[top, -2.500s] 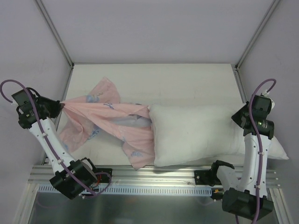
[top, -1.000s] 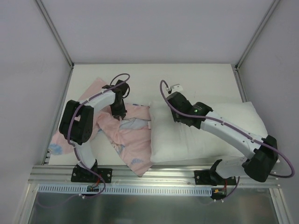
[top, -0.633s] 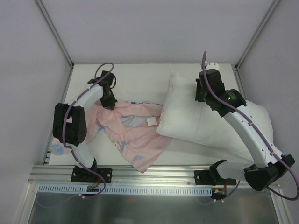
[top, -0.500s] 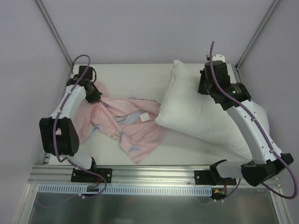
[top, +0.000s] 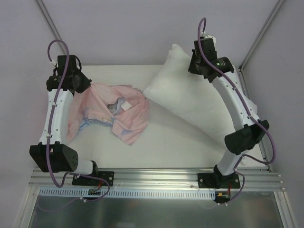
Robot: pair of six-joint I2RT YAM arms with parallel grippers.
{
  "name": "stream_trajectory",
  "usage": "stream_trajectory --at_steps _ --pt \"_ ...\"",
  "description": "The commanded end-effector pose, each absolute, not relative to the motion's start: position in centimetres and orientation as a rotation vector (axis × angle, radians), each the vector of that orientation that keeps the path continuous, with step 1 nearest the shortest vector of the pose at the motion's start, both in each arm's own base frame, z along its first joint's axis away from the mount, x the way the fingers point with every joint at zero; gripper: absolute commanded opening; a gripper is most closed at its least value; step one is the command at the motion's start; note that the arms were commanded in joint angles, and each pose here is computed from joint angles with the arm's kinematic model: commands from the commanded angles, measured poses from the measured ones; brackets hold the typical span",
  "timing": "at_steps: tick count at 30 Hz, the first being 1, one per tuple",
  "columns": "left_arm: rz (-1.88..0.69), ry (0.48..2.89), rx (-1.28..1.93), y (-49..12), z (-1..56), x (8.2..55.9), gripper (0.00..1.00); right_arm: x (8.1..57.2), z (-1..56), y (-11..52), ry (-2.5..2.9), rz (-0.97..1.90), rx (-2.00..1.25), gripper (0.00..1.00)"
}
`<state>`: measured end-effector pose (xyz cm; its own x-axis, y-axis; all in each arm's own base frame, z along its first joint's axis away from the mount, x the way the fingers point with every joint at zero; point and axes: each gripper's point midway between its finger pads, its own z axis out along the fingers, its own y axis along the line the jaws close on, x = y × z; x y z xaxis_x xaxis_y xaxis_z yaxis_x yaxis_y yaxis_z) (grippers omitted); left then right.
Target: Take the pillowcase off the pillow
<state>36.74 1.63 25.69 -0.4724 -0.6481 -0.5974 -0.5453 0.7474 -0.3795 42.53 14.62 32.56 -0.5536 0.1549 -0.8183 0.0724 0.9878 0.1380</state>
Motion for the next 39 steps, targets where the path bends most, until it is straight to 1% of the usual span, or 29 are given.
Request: stream_trajectory --at_steps 1,2,4,5,6,7,8,10,11,12,14,16,17,18,20,21,23,24,25,26,27,29,30,32,33,34,35,37,39 --pt "-0.304 2.101 -0.842 0.2 30.5 37.5 0.0 46.5 35.7 14.4 2.016 0.187 0.325 0.01" --pt "-0.312 2.096 -0.832 0.1 31.1 37.6 0.0 48.2 33.2 13.9 2.054 0.153 0.372 0.01" --pt "-0.308 2.103 -0.83 0.2 31.1 37.7 0.0 49.8 31.3 13.0 2.089 0.135 0.421 0.02" --pt "-0.308 2.111 -0.823 0.1 31.0 37.6 0.0 50.3 28.0 13.4 2.184 0.133 0.416 0.2" --pt "-0.316 2.126 -0.809 -0.1 30.8 37.8 0.0 50.4 27.1 13.5 2.219 0.138 0.418 0.31" --pt "-0.309 2.145 -0.782 -0.2 30.4 37.8 0.07 50.2 26.5 13.6 2.247 0.138 0.411 0.47" --pt "-0.332 2.167 -0.761 -0.6 30.0 37.9 0.24 50.1 25.8 14.0 2.267 0.154 0.401 0.73" --pt "-0.381 2.22 -0.689 -2.0 29.3 38.2 0.37 49.4 26.3 14.8 2.256 0.186 0.361 0.86" --pt "-0.388 2.238 -0.661 -2.6 29.0 38.3 0.56 49.2 25.7 14.9 2.257 0.189 0.35 0.93" --pt "-0.387 2.256 -0.625 -3.3 28.7 38.5 0.64 48.5 27.2 14.8 2.226 0.204 0.334 0.94" --pt "-0.37 2.287 -0.506 -5.7 28.8 38.4 0.79 47.6 27.7 15.0 2.216 0.213 0.313 0.95" --pt "-0.376 2.303 -0.412 -7.8 29.0 38.0 0.8 46.1 30.2 15.0 2.164 0.238 0.281 0.95" --pt "-0.383 2.305 -0.388 -8.4 29.1 37.7 0.81 45.3 29.7 14.9 2.173 0.229 0.265 0.95" --pt "-0.396 2.314 -0.375 -9.0 29.0 37.4 0.81 44.3 31.7 14.9 2.123 0.247 0.238 0.95" --pt "-0.458 2.316 -0.335 -10.4 29.5 36.3 0.81 42.7 31.2 14.6 2.129 0.236 0.214 0.96" --pt "-0.468 2.331 -0.346 -10.5 28.9 35.8 0.81 41.5 33.0 14.7 2.079 0.262 0.196 0.96" --pt "-0.484 2.31 -0.331 -10.8 29.6 34.3 0.81 39.9 33.1 14.5 2.064 0.235 0.134 1.0" --pt "-0.471 2.333 -0.331 -10.8 28.5 33.6 0.81 38.8 31.4 14.8 2.093 0.212 0.098 0.97" --pt "-0.462 2.333 -0.325 -10.7 28.3 32.9 0.81 37.4 32.5 14.1 2.051 0.189 0.077 0.97" --pt "-0.457 2.301 -0.313 -10.4 28.9 31.7 0.81 36.5 32.1 14.0 2.048 0.175 0.061 0.96" --pt "-0.441 2.337 -0.305 -10.3 27.2 30.7 0.81 35.2 29.8 14.1 2.083 0.144 0.028 0.96" --pt "-0.439 2.305 -0.277 -9.9 27.3 28.7 0.81 33.2 29.8 12.7 2.049 0.102 0.036 0.96" --pt "-0.424 2.341 -0.275 -9.7 25.4 27.6 0.82 32.2 29.1 12.5 2.059 0.084 0.034 0.96" --pt "-0.434 2.31 -0.258 -9.4 25.2 25.7 0.82 30.1 27.2 11.0 2.069 0.05 0.058 0.96" --pt "-0.423 2.337 -0.266 -9.1 23.6 24.8 0.82 29.4 26.6 10.6 2.067 0.029 0.063 0.96" --pt "-0.44 2.301 -0.258 -8.9 24.1 23.8 0.82 28.3 24.5 10.0 2.099 -0.003 0.055 0.96" --pt "-0.445 2.303 -0.257 -8.8 23.6 23.2 0.82 27.3 24.8 9.4 2.075 0.015 0.084 0.96" --pt "-0.466 2.3 -0.244 -8.8 22.6 21.7 0.83 25.8 22.7 8.5 2.107 -0.018 0.084 0.96" --pt "-0.474 2.309 -0.24 -8.7 21.5 20.8 0.83 24.6 22.2 7.8 2.115 -0.019 0.096 0.96"
